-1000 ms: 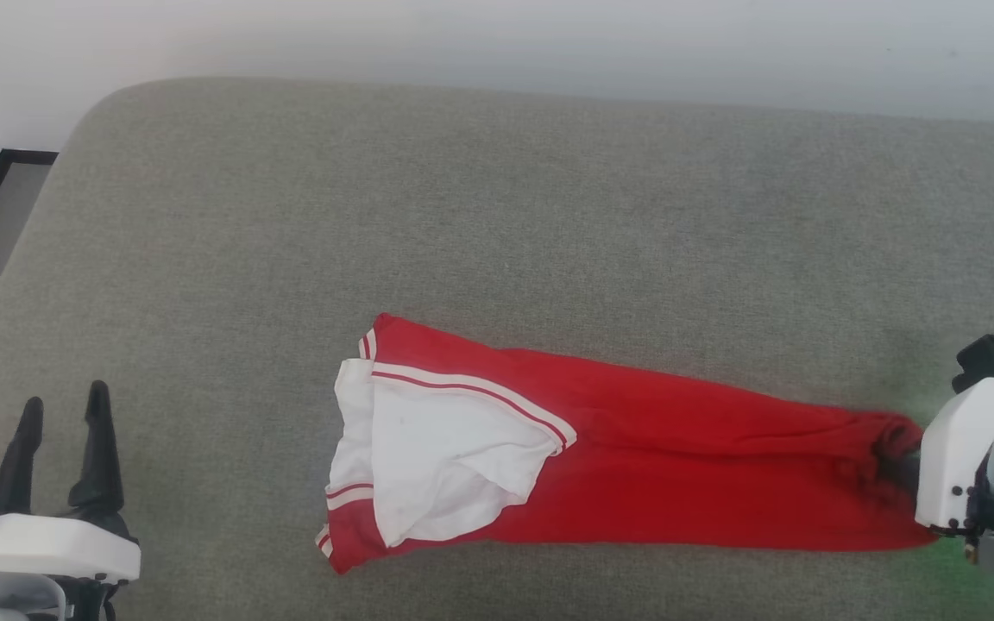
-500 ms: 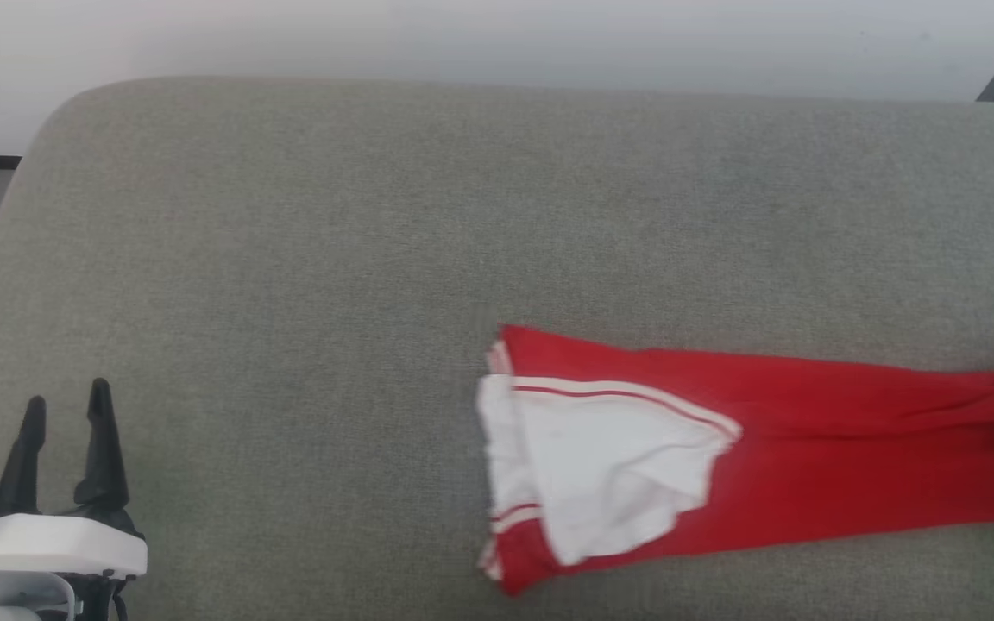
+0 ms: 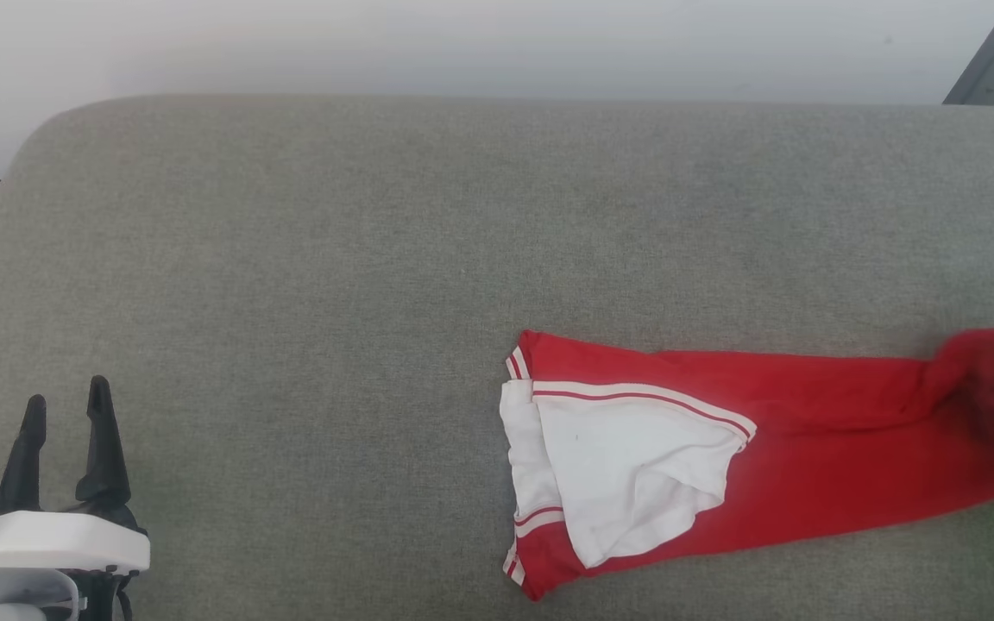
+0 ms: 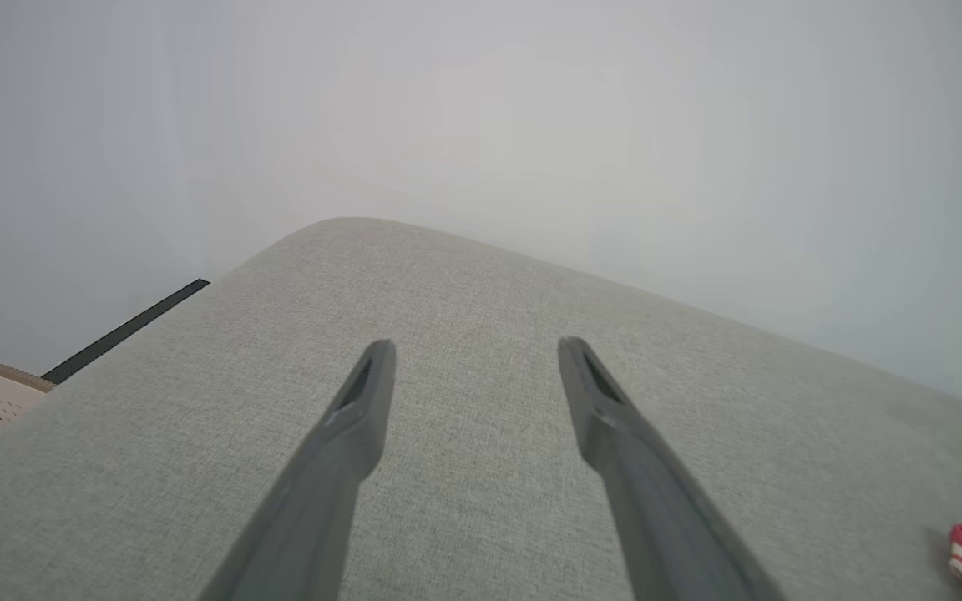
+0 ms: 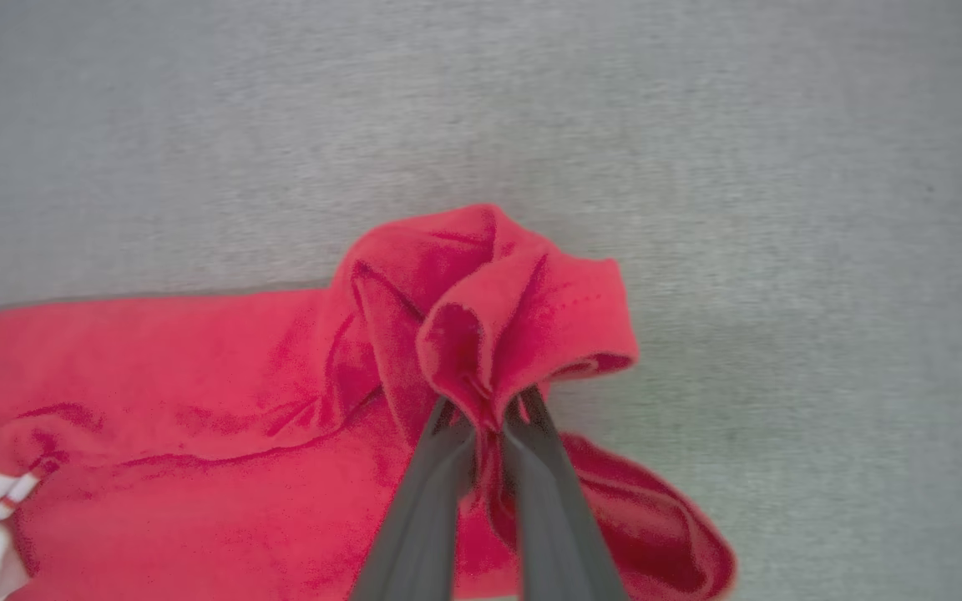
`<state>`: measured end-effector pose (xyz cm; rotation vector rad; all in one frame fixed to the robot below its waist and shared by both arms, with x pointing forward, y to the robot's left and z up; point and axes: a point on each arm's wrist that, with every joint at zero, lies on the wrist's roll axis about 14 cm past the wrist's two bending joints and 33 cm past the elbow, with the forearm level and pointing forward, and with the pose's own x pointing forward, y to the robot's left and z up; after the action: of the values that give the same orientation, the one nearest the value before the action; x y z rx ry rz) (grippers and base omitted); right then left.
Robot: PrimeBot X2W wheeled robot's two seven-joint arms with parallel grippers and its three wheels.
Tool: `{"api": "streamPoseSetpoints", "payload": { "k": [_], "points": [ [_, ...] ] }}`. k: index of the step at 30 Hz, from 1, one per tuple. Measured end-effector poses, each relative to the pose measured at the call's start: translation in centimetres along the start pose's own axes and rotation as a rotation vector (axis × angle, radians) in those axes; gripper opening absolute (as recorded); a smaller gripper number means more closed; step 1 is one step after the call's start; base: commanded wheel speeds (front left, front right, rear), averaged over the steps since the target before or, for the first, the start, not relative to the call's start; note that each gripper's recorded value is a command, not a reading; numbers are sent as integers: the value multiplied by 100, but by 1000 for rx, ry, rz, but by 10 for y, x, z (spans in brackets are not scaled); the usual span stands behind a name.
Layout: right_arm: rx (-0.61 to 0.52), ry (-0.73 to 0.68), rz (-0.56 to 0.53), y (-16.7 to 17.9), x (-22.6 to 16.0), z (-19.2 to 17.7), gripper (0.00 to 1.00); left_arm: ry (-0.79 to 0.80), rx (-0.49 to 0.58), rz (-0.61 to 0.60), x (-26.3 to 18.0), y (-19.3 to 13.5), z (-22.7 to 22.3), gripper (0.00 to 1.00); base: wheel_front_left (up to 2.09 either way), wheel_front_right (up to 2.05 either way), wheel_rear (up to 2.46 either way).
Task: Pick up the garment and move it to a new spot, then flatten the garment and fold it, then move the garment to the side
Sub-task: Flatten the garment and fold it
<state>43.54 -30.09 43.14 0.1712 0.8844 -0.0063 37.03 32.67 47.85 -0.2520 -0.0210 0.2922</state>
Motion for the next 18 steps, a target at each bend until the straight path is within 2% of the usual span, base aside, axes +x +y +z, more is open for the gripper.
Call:
{"api": "streamPoseSetpoints", "payload": {
  "k": [8, 18],
  "points": [
    [-136, -9, 293, 110, -14, -4, 0, -17, -8, -4, -4, 0, 6, 100, 0, 0, 0],
    [-315, 61, 559, 228, -21, -40, 0, -27, -23, 10, -14, 6, 12, 100, 0, 0, 0]
  ]
}}
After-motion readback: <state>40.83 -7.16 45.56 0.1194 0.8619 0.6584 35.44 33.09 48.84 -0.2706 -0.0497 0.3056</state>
